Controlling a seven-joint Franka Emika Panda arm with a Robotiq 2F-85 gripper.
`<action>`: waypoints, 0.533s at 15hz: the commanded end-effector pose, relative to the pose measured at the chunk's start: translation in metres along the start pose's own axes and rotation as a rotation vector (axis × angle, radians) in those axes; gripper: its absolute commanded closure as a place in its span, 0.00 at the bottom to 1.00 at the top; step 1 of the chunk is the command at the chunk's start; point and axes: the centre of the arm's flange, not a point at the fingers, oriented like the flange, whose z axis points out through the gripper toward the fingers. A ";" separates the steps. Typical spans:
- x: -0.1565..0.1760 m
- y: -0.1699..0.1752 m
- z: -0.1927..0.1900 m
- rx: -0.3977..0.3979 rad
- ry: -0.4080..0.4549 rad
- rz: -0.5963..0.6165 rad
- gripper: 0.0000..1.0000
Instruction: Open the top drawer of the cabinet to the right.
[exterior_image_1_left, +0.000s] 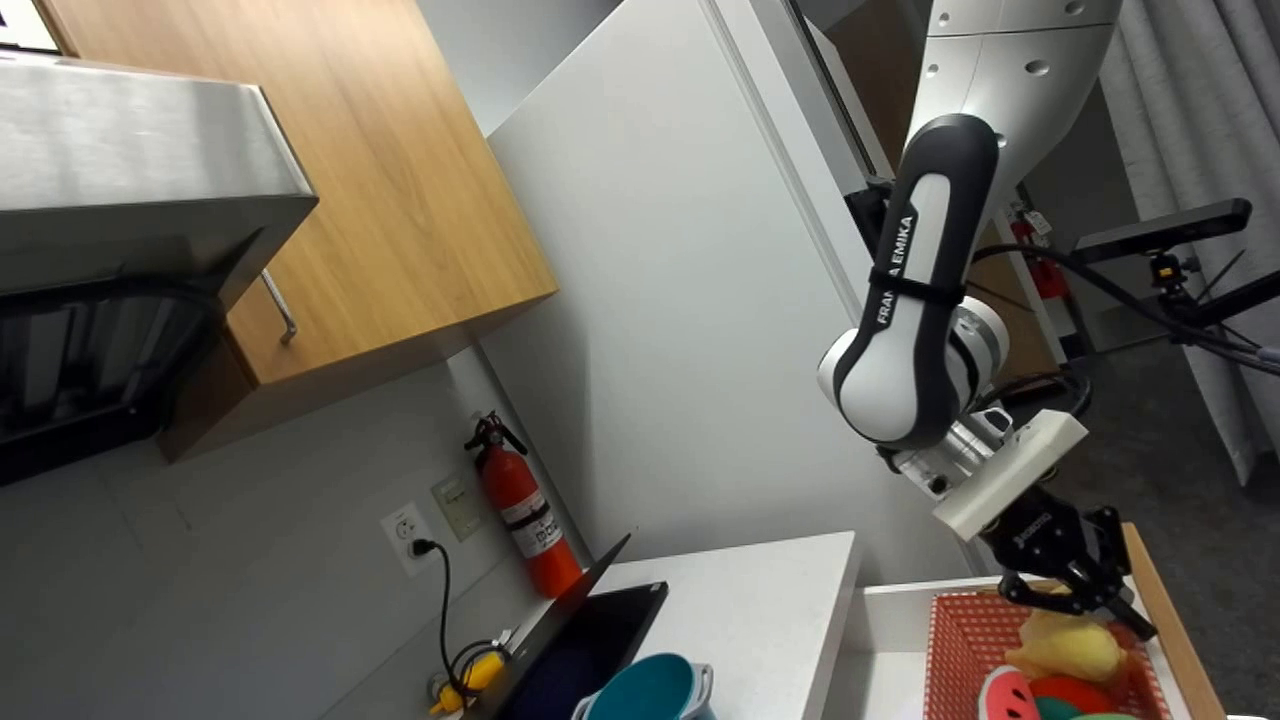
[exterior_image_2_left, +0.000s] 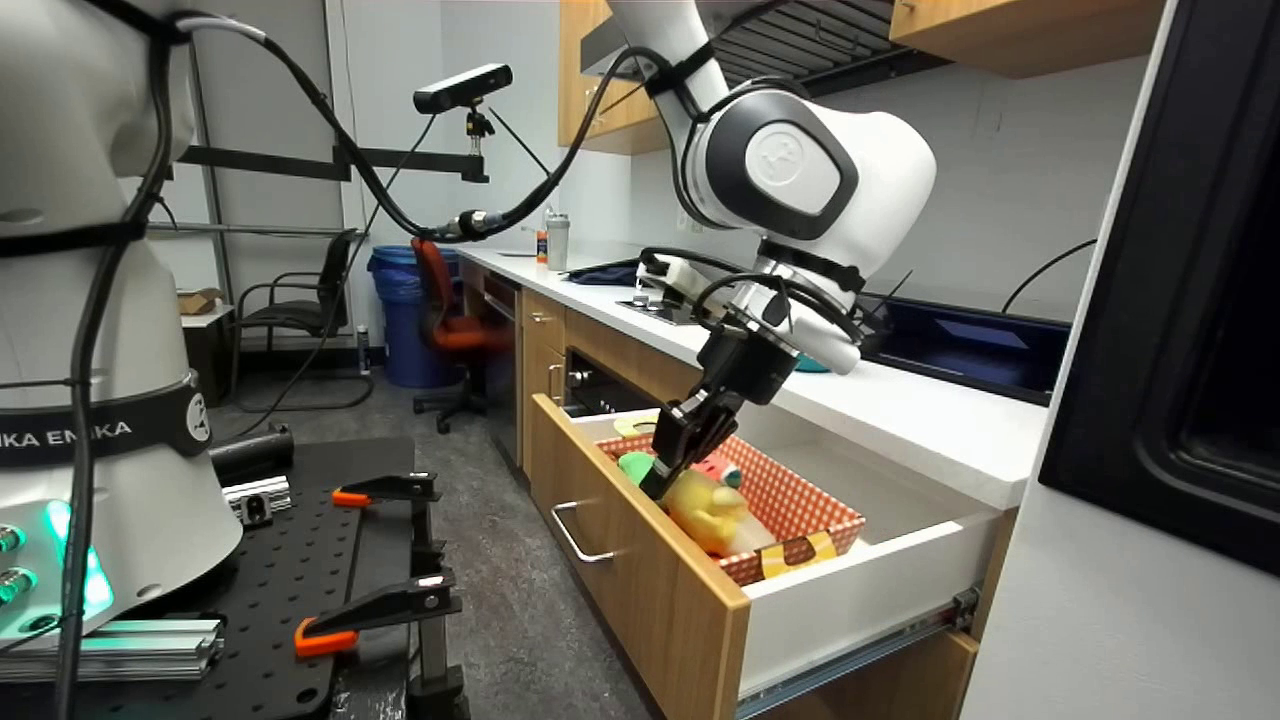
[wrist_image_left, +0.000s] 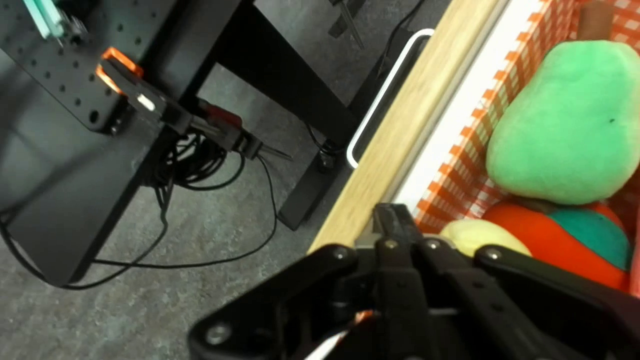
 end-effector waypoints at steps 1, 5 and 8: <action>-0.011 0.001 -0.008 -0.033 -0.098 0.092 1.00; -0.017 0.002 -0.007 -0.047 -0.170 0.156 1.00; -0.015 0.002 -0.007 -0.034 -0.138 0.150 1.00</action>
